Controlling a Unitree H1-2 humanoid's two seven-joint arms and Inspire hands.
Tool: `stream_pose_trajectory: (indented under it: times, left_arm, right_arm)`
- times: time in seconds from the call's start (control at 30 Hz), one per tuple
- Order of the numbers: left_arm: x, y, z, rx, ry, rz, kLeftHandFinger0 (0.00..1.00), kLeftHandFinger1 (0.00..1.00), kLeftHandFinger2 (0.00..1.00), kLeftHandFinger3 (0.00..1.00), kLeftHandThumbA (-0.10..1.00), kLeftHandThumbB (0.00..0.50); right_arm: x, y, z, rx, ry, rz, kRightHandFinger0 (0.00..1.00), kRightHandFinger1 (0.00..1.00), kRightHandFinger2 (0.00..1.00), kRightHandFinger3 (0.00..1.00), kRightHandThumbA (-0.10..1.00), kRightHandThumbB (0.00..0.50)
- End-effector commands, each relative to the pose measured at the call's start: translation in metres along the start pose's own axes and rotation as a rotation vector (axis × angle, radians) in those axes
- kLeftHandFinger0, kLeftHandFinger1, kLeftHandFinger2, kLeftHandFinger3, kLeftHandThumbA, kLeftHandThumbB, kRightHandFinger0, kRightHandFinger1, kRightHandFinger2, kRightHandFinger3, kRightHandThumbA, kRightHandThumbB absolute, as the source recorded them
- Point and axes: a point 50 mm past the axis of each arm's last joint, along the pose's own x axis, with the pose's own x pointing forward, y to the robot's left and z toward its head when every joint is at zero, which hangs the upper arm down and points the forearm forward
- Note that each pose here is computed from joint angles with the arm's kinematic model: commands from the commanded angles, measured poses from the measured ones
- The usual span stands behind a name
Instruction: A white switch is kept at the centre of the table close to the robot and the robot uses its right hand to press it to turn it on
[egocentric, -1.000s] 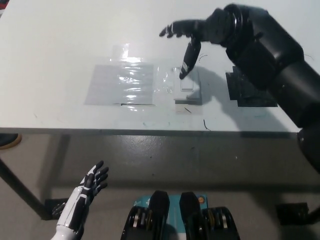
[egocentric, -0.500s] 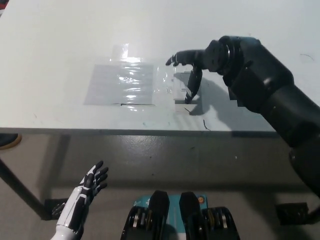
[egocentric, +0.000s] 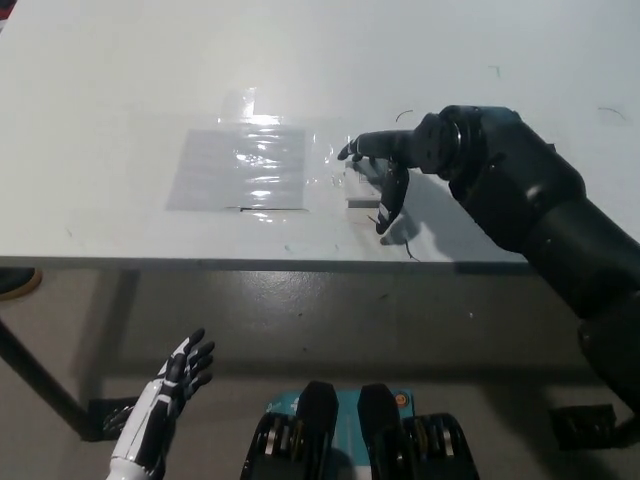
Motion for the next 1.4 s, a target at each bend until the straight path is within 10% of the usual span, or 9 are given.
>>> stream_pose_trajectory:
  times: [0.0, 1.37]
  left_arm:
    - [-0.005, 0.007, 0.004, 0.003, -0.032, 0.002, 1.00, 1.00, 1.00, 1.00, 1.00, 0.035]
    - [-0.008, 0.005, -0.005, -0.003, -0.008, -0.007, 1.00, 1.00, 1.00, 1.00, 1.00, 0.056]
  right_arm:
    - [-0.009, -0.015, 0.017, -0.025, -0.028, -0.032, 1.00, 1.00, 1.00, 1.00, 1.00, 0.324]
    - [-0.022, -0.005, -0.004, 0.007, 0.016, 0.016, 1.00, 1.00, 1.00, 1.00, 1.00, 0.299]
